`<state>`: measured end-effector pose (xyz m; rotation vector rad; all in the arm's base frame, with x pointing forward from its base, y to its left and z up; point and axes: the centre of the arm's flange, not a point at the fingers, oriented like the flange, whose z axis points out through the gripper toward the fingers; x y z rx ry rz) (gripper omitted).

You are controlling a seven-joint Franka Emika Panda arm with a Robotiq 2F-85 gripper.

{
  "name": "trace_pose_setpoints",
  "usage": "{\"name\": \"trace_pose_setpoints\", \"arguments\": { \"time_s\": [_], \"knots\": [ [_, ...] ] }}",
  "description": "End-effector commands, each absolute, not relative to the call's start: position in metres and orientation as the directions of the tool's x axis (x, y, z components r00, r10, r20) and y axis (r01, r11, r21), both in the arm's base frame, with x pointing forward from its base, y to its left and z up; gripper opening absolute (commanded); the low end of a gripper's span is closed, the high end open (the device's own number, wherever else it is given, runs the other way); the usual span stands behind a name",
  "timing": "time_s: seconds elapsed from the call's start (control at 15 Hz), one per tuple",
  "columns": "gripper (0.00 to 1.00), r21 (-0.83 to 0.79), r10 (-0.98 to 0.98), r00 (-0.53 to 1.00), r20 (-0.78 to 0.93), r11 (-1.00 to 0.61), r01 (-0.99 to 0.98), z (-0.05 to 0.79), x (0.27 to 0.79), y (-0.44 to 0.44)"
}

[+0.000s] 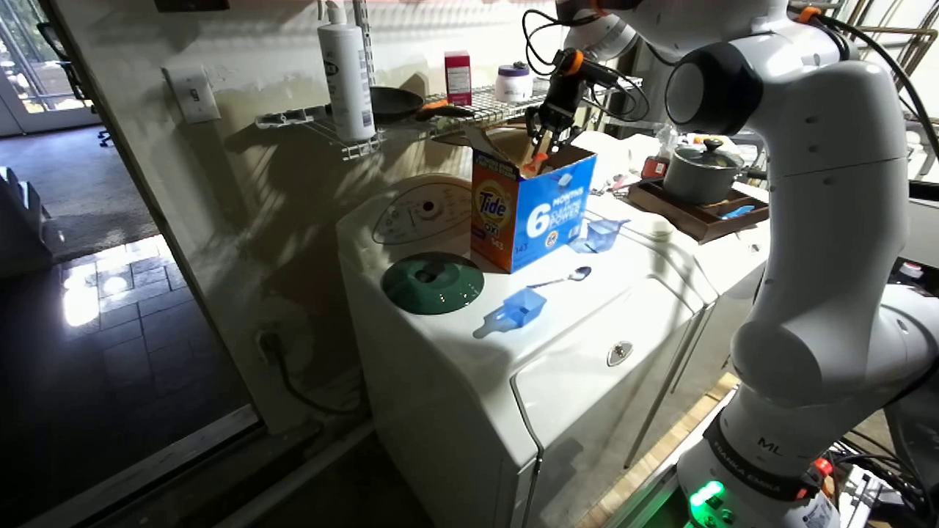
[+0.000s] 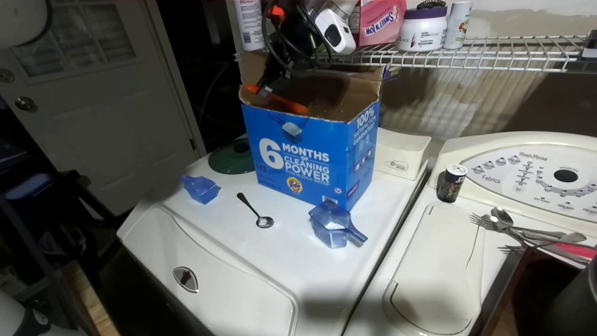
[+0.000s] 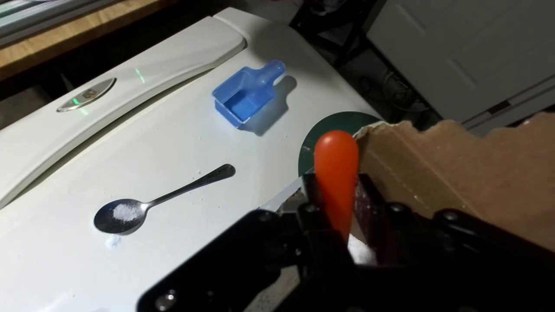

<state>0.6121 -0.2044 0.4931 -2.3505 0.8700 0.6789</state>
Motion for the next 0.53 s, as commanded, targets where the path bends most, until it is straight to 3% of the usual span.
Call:
{"name": "trace_pose_setpoints", "arguments": {
  "time_s": [0.0,0.33,0.4,0.47],
  "knots": [
    [0.06,-0.317,-0.439,0.598,-0.671,-0.56,-0.766,0.481,0.638,-0.204],
    [0.06,-0.274,-0.449,0.514,-0.731,-0.497,-0.824,0.453,0.653,-0.206],
    [0.24,-0.279,-0.443,0.544,-0.712,-0.533,-0.799,0.454,0.632,-0.201],
    [0.24,-0.271,-0.445,0.533,-0.719,-0.527,-0.805,0.448,0.634,-0.201]
  ]
}}
